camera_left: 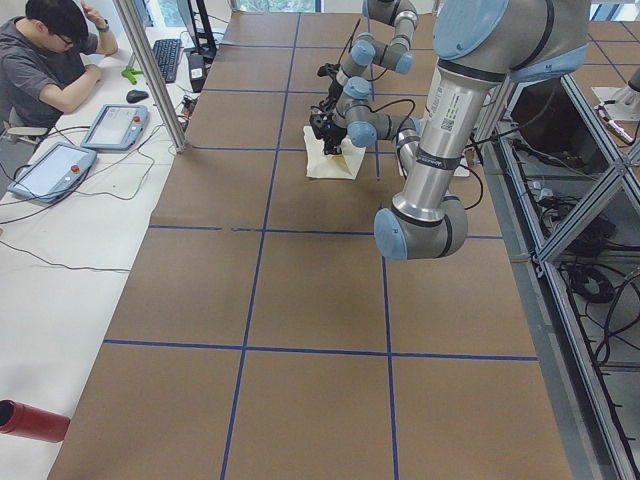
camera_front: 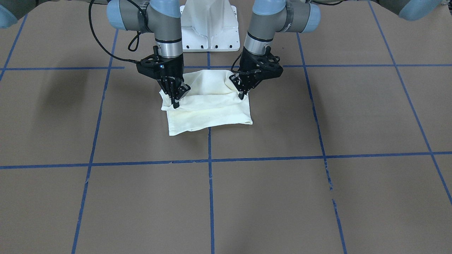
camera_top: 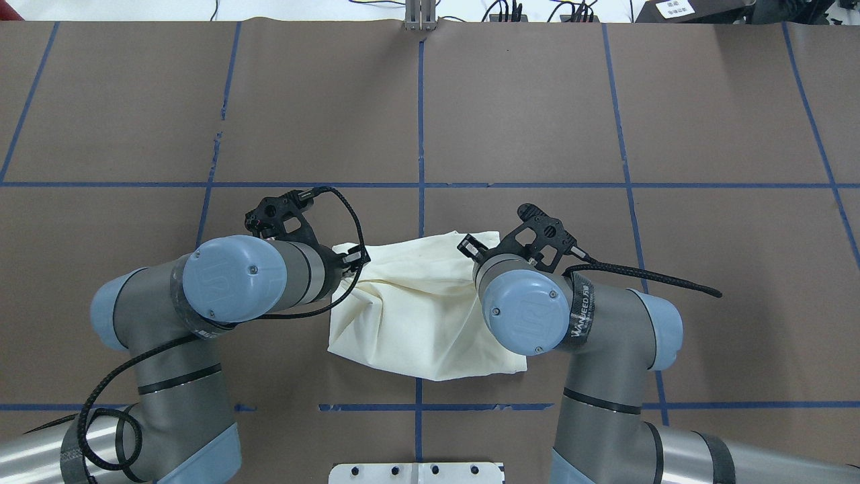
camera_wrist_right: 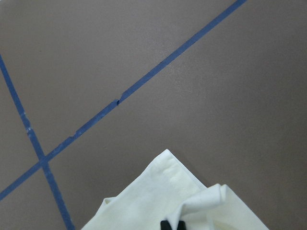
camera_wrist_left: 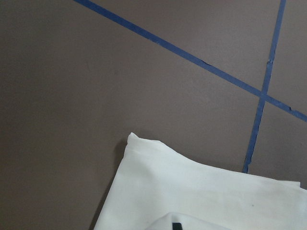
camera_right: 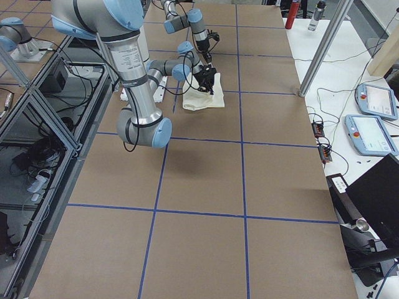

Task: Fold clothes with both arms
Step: 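Lay the folded edge down with both grippers near the far edge, then open and raise the right gripper while the left gripper holds the shirt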

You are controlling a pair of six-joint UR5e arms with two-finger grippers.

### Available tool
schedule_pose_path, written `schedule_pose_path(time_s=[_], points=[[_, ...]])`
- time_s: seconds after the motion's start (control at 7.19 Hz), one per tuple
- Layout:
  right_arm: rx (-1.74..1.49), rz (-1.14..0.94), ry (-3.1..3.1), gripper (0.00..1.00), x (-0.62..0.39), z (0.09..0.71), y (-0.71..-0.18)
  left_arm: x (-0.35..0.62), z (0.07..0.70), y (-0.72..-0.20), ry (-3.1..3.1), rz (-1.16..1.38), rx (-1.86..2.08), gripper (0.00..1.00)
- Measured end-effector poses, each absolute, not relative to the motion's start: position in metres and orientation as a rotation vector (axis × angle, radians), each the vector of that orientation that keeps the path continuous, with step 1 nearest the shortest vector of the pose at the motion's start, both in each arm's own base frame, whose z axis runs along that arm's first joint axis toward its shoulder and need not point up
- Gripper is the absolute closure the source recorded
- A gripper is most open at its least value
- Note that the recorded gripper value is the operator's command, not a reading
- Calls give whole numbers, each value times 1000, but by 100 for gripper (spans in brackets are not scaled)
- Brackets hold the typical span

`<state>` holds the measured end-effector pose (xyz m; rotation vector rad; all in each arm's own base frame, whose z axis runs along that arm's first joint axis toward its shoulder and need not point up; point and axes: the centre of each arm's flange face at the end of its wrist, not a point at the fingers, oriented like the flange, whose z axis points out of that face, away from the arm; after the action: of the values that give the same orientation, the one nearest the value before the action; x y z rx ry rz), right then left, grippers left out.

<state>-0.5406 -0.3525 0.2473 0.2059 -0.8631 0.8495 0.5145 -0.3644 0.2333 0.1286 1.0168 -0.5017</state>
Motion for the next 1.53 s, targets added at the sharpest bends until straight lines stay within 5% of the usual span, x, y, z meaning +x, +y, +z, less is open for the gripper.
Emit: schedule_pose_path(time_s=[0.28,0.42,0.56,1.53], points=[[209,846,-851,72,-545,251,-355,517,236,-366,1017,-502,129,100],[211,846,-846,21,-548,253,-357,517,236,-366,1017,-502,129,56],[215,842,-843,0,-549,255,-358,517,236,-366,1017,-501,129,1],[286,420,-846,0,-564,236,-299,474,202,-364,1088,-334,197,0]])
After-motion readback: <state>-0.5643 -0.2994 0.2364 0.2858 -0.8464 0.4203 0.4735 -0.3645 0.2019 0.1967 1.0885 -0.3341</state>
